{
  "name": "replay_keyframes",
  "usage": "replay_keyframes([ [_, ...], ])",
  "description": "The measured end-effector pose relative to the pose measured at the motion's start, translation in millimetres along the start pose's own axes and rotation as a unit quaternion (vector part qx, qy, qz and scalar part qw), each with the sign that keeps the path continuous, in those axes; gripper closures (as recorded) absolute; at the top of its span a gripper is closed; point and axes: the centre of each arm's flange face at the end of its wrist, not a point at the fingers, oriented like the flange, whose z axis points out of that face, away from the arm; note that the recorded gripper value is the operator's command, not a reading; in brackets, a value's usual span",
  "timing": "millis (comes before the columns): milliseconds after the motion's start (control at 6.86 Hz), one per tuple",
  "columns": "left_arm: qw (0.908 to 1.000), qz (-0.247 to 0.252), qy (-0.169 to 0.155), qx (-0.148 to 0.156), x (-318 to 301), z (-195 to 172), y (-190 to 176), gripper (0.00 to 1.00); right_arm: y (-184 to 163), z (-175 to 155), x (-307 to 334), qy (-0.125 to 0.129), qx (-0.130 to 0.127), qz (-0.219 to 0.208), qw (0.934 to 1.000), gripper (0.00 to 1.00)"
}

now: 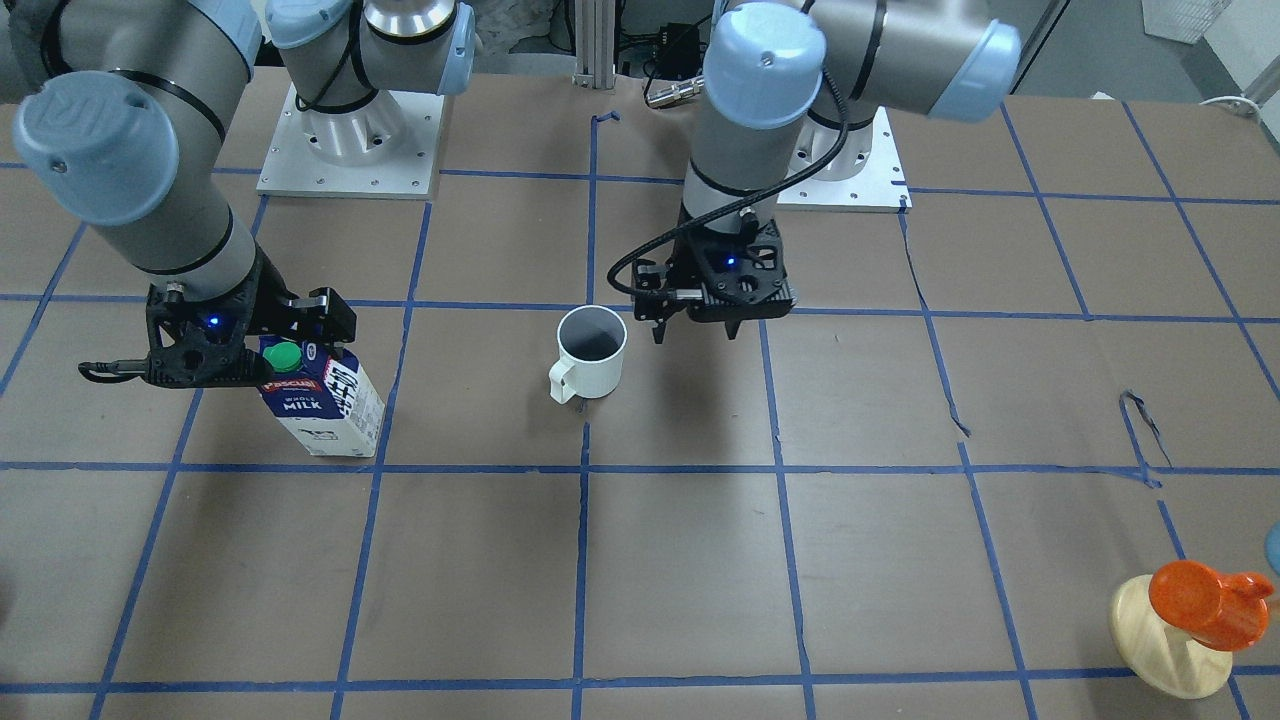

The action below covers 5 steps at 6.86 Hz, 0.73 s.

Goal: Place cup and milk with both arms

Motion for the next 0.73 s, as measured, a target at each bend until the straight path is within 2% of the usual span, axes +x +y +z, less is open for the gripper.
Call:
replay_keyframes([
  [146,0.9999,0.014,-0.001,-0.004,-36.3,-33.6,-17.2,0.04,1.2,5.7,2.0,0.002,-0.005,0.0,1.0,0.04],
  [292,0.9992,0.039,-0.001,0.004,-68.4,-66.7,-26.1,0.01,1.9,9.8,3.0,0.002,-0.008,0.0,1.0,0.13],
  [583,0.9972,0.062,-0.001,0.041,-93.5,-126.4,-21.2,0.0,5.7,20.8,2.4,-0.002,-0.019,0.0,0.9998,0.49],
  [729,0.9971,0.06,-0.004,0.047,-100.9,-141.4,-18.8,0.0,7.1,24.8,2.0,-0.003,-0.022,0.001,0.9997,0.65],
])
